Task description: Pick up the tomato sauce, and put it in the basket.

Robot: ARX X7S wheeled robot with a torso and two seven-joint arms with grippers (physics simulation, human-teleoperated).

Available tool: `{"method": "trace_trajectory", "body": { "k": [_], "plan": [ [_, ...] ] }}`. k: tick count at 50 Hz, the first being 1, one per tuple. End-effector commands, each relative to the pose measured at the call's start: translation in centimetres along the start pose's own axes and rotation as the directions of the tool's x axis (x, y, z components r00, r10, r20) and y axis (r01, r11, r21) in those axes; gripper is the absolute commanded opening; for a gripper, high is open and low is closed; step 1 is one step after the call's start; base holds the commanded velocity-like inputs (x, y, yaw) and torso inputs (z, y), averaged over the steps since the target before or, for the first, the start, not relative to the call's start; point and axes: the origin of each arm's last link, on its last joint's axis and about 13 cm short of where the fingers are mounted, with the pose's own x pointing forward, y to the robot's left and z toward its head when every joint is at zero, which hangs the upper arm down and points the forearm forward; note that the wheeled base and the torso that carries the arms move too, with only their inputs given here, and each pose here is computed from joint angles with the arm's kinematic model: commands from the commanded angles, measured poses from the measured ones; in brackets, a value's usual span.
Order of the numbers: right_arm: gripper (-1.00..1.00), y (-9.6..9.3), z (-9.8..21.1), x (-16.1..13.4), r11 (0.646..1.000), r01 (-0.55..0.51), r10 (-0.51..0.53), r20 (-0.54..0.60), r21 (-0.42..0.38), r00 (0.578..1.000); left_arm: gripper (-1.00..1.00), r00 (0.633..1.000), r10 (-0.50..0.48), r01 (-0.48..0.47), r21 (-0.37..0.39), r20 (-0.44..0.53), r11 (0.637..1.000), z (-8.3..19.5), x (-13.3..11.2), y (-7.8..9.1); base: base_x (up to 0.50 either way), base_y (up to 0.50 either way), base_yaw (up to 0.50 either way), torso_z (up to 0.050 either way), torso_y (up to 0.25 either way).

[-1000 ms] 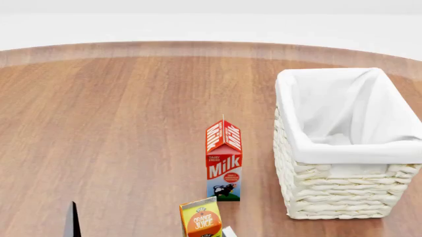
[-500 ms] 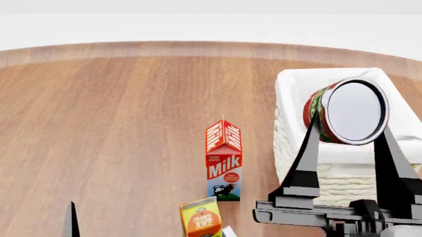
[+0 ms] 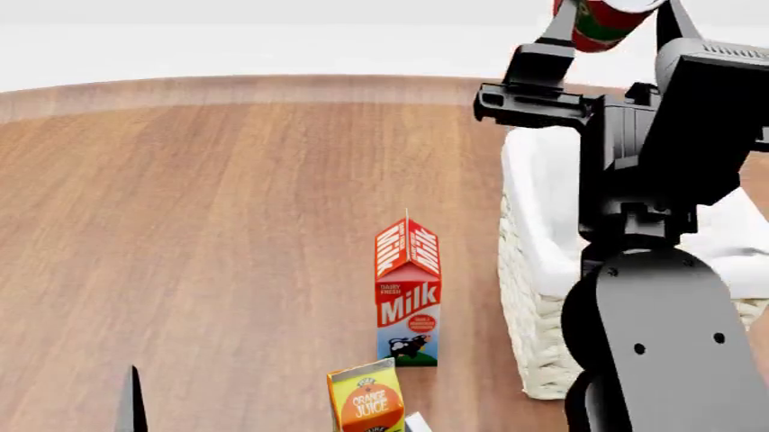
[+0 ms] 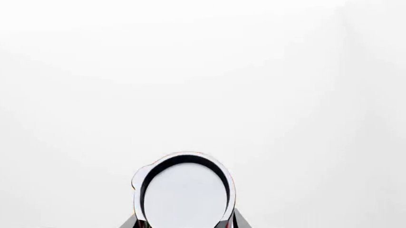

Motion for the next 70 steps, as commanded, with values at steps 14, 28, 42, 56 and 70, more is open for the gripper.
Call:
{"method": "trace_trajectory", "body": {
  "k": [14, 28, 42, 56, 70],
  "plan": [
    [-1.0, -0.8, -2.6, 10.6, 0.985, 0.089, -0.102, -0.085, -0.145, 0.991, 1.0, 1.0, 0.005, -0.005, 0.002, 0.0, 1.0, 0.0, 0.1, 0.1, 0.0, 0.0, 0.0, 0.0, 0.001],
    [-1.0, -1.6, -3.8, 10.1, 0.964, 0.134, -0.203, -0.308, -0.229, 0.929, 1.0, 1.0, 0.007, -0.007, 0.001, -0.003, 1.0, -0.1, 0.1, 0.0, 0.0, 0.0, 0.0, 0.0, 0.0],
    [-1.0, -3.2, -6.0, 8.1, 0.928, 0.187, -0.33, -0.478, -0.322, 0.814, 1.0, 1.0, 0.004, -0.004, 0.003, -0.007, 1.0, -0.2, 0.2, 0.0, 0.0, 0.0, 0.0, 0.0, 0.001],
    [-1.0, -3.9, -9.2, 5.4, 0.927, 0.174, -0.335, -0.529, -0.331, 0.78, 1.0, 1.0, 0.005, -0.005, 0.005, -0.005, 1.0, -0.1, 0.1, 0.0, 0.0, 0.0, 0.0, 0.0, 0.0],
    [-1.0, -4.2, -11.1, 3.6, 0.924, 0.152, -0.338, -0.566, -0.35, 0.752, 1.0, 1.0, 0.008, -0.008, 0.006, -0.006, 1.0, -0.2, 0.1, 0.0, 0.0, 0.0, 0.0, 0.0, 0.0]
  ]
}}
